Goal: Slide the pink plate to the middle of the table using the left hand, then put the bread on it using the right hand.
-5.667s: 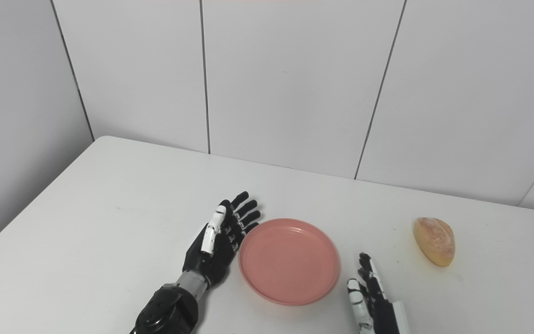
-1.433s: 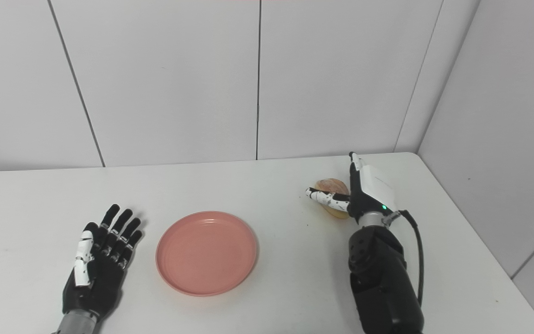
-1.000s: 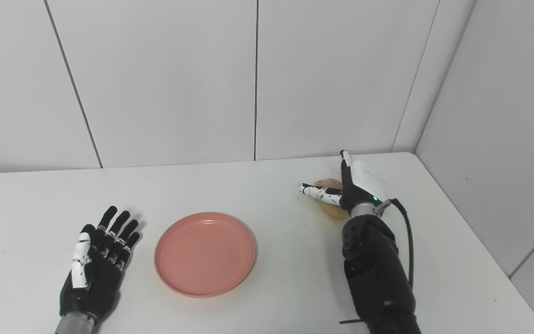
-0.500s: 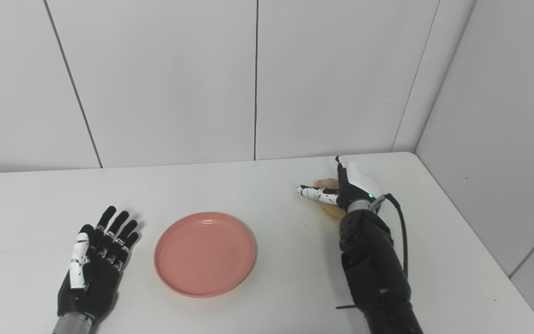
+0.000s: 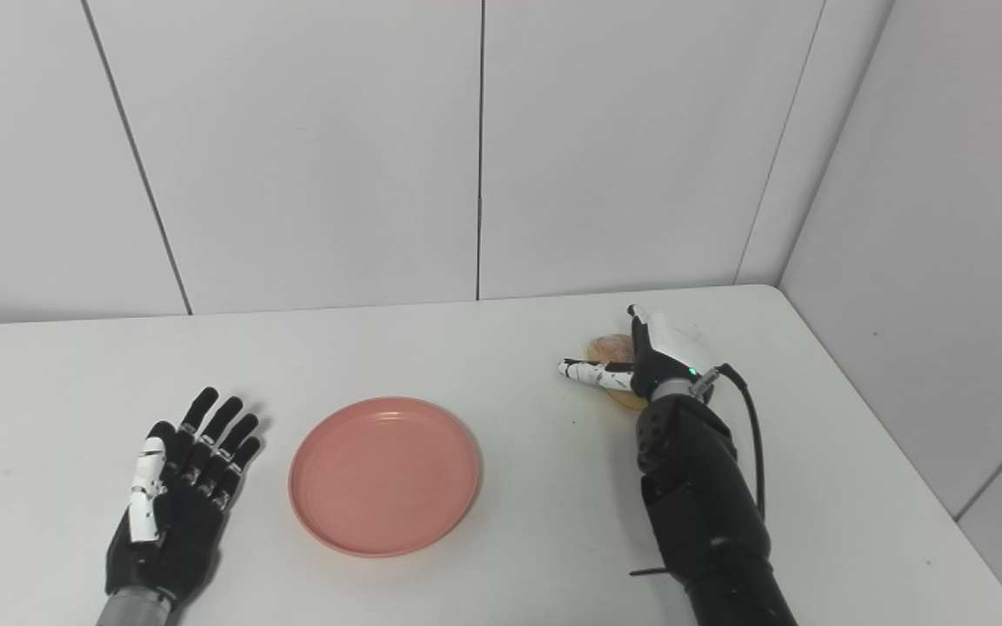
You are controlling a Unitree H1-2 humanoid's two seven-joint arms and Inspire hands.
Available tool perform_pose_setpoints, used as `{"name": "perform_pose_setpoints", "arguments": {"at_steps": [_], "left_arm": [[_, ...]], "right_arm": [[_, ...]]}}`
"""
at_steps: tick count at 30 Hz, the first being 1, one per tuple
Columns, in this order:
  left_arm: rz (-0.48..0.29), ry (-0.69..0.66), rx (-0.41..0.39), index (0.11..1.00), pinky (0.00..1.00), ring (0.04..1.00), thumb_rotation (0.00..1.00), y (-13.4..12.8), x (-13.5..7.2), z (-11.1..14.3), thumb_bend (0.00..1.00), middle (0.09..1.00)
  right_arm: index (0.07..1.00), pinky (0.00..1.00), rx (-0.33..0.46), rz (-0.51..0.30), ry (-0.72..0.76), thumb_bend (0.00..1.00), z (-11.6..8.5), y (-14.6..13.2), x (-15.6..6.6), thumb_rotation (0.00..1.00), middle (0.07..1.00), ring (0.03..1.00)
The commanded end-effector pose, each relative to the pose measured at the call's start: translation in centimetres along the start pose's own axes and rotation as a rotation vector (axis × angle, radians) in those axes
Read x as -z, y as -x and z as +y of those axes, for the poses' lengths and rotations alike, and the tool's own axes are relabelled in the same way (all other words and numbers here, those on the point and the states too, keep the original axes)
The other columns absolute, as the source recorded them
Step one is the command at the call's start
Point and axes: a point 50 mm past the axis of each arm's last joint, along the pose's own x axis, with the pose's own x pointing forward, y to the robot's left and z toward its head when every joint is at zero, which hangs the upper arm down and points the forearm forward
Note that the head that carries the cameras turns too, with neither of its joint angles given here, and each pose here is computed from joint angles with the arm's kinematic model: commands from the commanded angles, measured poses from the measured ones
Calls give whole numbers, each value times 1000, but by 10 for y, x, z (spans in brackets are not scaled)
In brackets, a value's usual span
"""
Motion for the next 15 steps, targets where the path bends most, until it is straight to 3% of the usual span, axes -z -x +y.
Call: {"name": "perform_pose_setpoints", "arguments": {"at_steps": [1, 9, 12, 15], "left_arm": [[81, 11, -53, 924, 964, 917, 1000, 10, 14, 9, 315, 926], [80, 13, -50, 922, 959, 913, 1000, 9, 13, 9, 320, 924], [80, 17, -53, 921, 966, 915, 1000, 9, 13, 9, 320, 926], [78, 16, -51, 921, 965, 915, 1000, 9, 13, 9, 318, 926]], "right_arm": [[930, 651, 79, -28, 4, 876, -32, -9, -13, 619, 863, 790], [936, 655, 69, -4, -4, 870, -32, -13, -9, 536, 894, 805], [905, 576, 74, 15, -12, 850, -32, -16, -8, 447, 876, 759], [872, 560, 78, 22, 13, 826, -33, -17, -6, 368, 850, 744]]}}
